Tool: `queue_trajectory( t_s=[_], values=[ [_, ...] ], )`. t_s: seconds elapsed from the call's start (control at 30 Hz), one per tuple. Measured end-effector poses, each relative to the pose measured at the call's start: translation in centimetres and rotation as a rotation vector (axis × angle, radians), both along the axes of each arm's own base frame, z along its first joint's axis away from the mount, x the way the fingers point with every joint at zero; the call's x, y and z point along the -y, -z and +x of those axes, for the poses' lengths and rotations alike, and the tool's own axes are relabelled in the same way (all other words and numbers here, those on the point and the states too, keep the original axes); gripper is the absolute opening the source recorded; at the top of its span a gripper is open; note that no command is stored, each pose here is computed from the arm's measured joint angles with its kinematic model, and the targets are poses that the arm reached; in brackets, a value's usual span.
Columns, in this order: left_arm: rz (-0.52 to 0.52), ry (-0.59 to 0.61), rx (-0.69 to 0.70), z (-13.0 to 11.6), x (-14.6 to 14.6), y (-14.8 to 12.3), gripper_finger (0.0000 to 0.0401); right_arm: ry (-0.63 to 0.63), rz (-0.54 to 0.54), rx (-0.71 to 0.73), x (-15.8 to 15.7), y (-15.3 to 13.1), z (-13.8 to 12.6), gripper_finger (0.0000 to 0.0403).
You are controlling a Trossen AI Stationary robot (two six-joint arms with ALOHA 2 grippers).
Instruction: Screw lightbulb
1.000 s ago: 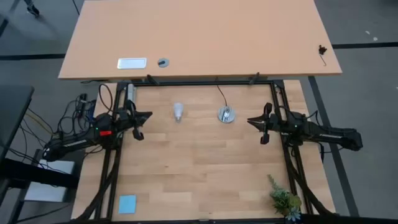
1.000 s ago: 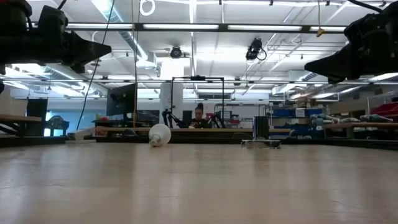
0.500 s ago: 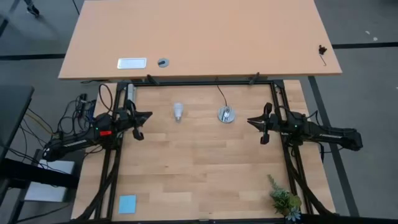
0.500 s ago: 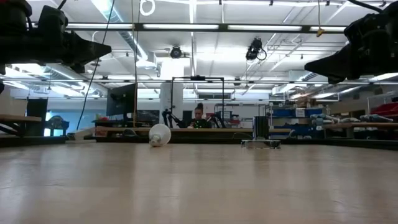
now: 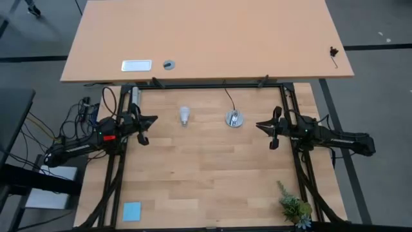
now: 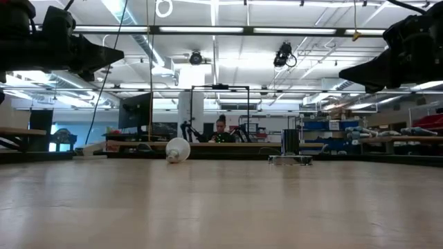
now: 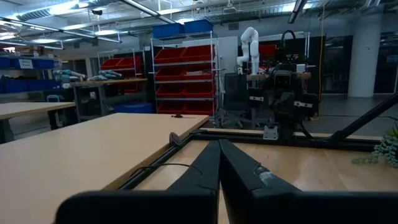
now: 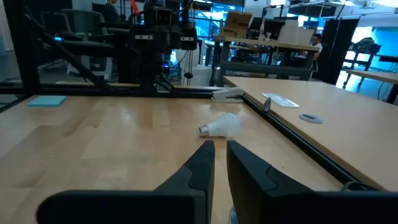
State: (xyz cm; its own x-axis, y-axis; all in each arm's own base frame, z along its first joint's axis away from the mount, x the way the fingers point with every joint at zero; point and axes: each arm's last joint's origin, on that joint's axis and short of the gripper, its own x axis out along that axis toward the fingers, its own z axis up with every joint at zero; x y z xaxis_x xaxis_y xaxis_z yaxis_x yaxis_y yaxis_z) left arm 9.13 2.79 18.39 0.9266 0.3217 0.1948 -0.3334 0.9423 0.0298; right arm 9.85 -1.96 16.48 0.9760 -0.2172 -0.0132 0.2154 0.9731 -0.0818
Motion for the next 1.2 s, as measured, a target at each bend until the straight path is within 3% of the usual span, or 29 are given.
queue_trajectory(
  t_s=[0.17,0.27,0.57,1.03,1.2],
  values=[
    [0.003,0.0,0.008,0.0,0.0,-0.1,0.0015,0.0,0.0,0.0,0.0,0.0,0.0,0.0052],
    [0.022,0.0,0.073,-0.2,0.0,-0.7,0.0015,0.0,0.0,0.0,0.0,0.0,0.0,0.0052],
    [-0.052,0.042,0.276,-0.7,0.2,-2.2,0.0015,0.0,0.0,0.0,0.0,0.0,0.0,0.0052],
    [-0.095,0.061,0.31,-0.8,0.2,-2.4,0.0015,0.0,0.0,0.0,0.0,0.0,0.0,0.0052],
    [-0.121,0.127,0.311,-0.8,0.4,-2.5,0.0015,0.0,0.0,0.0,0.0,0.0,0.0,0.0052]
  ],
)
